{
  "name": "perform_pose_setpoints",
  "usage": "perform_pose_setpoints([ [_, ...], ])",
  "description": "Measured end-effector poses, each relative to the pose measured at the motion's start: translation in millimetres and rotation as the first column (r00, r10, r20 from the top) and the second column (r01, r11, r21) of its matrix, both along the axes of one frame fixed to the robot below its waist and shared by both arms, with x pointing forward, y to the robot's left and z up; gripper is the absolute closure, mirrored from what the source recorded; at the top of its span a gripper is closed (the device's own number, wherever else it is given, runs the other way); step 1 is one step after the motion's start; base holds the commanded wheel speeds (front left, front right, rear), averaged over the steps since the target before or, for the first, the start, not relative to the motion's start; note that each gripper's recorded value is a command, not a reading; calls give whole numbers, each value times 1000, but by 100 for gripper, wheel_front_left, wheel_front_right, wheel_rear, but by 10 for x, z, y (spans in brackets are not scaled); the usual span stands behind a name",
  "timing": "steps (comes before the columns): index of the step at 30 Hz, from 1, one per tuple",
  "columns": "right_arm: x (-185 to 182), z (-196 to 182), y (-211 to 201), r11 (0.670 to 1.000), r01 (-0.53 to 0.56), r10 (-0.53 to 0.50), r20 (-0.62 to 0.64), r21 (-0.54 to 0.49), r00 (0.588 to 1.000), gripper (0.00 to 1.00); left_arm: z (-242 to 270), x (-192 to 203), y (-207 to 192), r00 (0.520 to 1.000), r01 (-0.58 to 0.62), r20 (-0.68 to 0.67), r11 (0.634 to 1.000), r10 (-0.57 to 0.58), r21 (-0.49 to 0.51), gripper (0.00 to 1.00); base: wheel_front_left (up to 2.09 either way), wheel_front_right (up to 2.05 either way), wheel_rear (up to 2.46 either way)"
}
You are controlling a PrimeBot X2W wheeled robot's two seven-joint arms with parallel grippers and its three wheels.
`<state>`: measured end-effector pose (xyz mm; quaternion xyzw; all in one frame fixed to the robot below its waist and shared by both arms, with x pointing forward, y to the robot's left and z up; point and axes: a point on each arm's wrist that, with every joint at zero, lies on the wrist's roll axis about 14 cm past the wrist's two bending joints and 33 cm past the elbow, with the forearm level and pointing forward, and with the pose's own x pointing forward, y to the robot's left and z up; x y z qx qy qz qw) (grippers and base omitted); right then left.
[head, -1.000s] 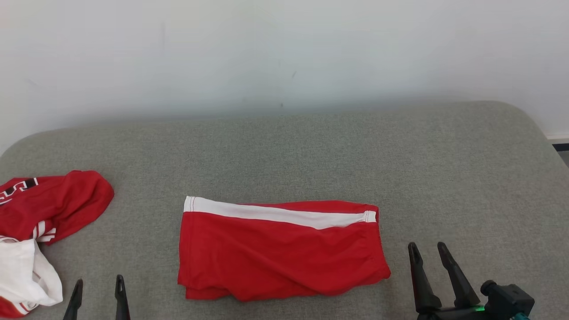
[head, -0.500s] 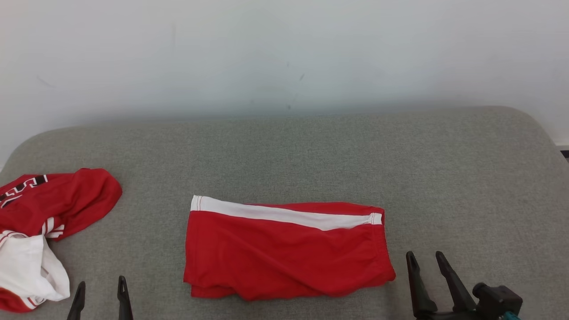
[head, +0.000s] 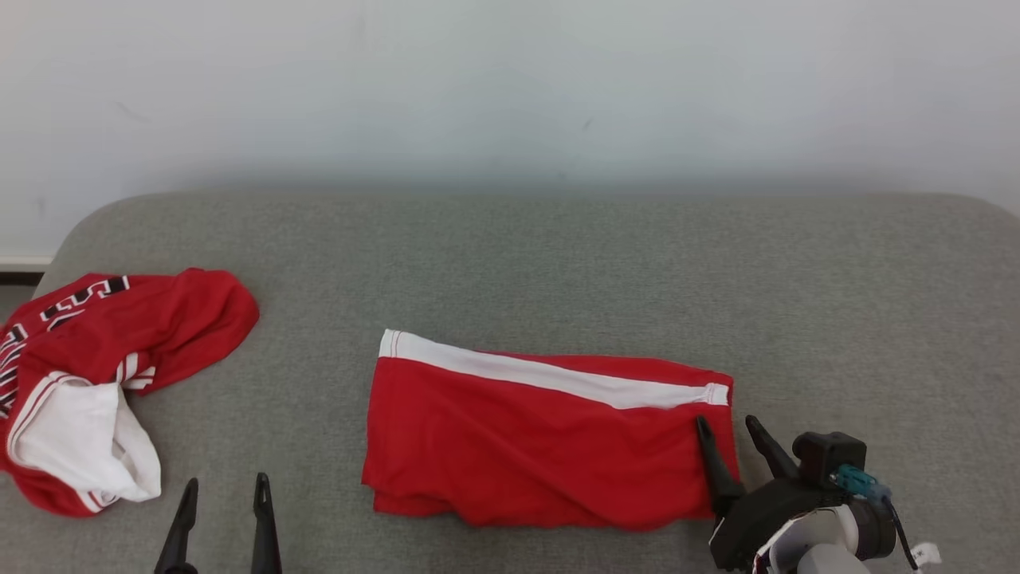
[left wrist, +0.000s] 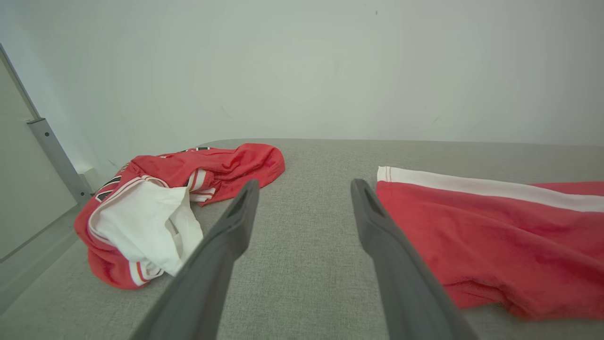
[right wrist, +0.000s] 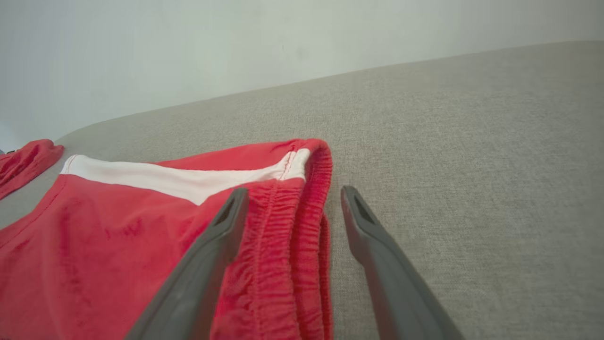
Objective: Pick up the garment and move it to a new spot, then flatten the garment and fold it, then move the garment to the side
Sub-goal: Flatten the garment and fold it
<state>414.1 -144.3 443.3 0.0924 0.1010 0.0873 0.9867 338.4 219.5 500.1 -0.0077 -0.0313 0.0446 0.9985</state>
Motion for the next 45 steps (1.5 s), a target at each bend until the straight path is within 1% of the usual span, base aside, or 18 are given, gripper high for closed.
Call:
perform_pose_setpoints([
  [5, 30, -315, 28, 1000, -8, 6, -128, -19, 992, 0, -41, -22, 42, 1000, -17, -13, 1000, 16, -7, 0, 0, 0, 0],
  [8, -9, -452, 47, 1000, 5, -4, -183, 6, 983, 0, -60, -50, 70, 1000, -24, -19, 1000, 24, -5, 0, 0, 0, 0],
  [9, -31, -484, 53, 1000, 7, -5, -195, 9, 981, 3, -63, -59, 78, 999, -27, -20, 1000, 27, -4, 0, 0, 0, 0],
  [10, -47, -503, 51, 1000, 8, -6, -203, 10, 979, 21, -59, -66, 82, 999, -28, -19, 1000, 28, -5, 0, 0, 0, 0],
  [11, -59, -515, 52, 1000, 9, -6, -211, 12, 977, 84, -54, -73, 82, 999, -28, -17, 1000, 28, -5, 0, 0, 0, 0],
  [12, -68, -517, 56, 1000, 10, -6, -215, 15, 977, 100, -52, -83, 84, 999, -29, -16, 1000, 29, -3, 0, 0, 0, 0],
  [16, -88, -509, 17, 999, 32, -23, -224, 36, 974, 100, -60, -107, 78, 1000, -22, -18, 1000, 22, 2, 0, 0, 0, 0],
  [18, -56, -465, -50, 999, 40, -33, -215, 28, 976, 100, -49, -101, 70, 1000, -18, -15, 1000, 18, 5, 0, 0, 0, 0],
  [20, 1, -388, -206, 998, 61, -58, -196, 10, 979, 100, -48, -99, 57, 1000, -13, -15, 1000, 13, 9, 0, 0, 0, 0],
  [23, 70, -263, -550, 993, 112, -115, -161, -29, 980, 100, -37, -86, 23, 1000, 0, -10, 1000, 1, 7, 0, 0, 0, 0],
  [27, 72, -152, -1013, 980, 180, -190, -142, -82, 971, 100, -19, -76, 11, 1000, 4, -4, 1000, -4, 6, 0, 0, 0, 0],
  [29, 82, -75, -1190, 973, 214, -223, -133, -85, 966, 100, -8, -64, 1, 1000, 7, 0, 1000, -7, 6, 0, 0, 0, 0],
  [31, 93, -6, -1284, 970, 230, -239, -130, -75, 962, 100, 7, -48, -11, 1000, 10, 4, 1000, -10, 4, 0, 0, 0, 0],
  [35, 135, 134, -1270, 973, 232, -231, -129, -10, 964, 100, -7, -31, -39, 1000, 18, 0, 1000, -18, 3, 0, 0, 0, 0],
  [38, 171, 245, -1131, 972, 215, -199, -146, 98, 969, 100, -13, -13, -53, 1000, 23, -1, 1000, -23, -1, 0, 0, 0, 0],
  [42, 193, 417, -874, 957, 154, -114, -169, 247, 979, 100, -15, 19, -85, 1000, 31, -1, 999, -31, -9, 0, 0, 0, 0],
  [45, 180, 525, -644, 929, 98, -31, -187, 356, 982, 100, -17, 37, -108, 999, 38, -1, 999, -38, -12, 0, 0, 0, 0],
])
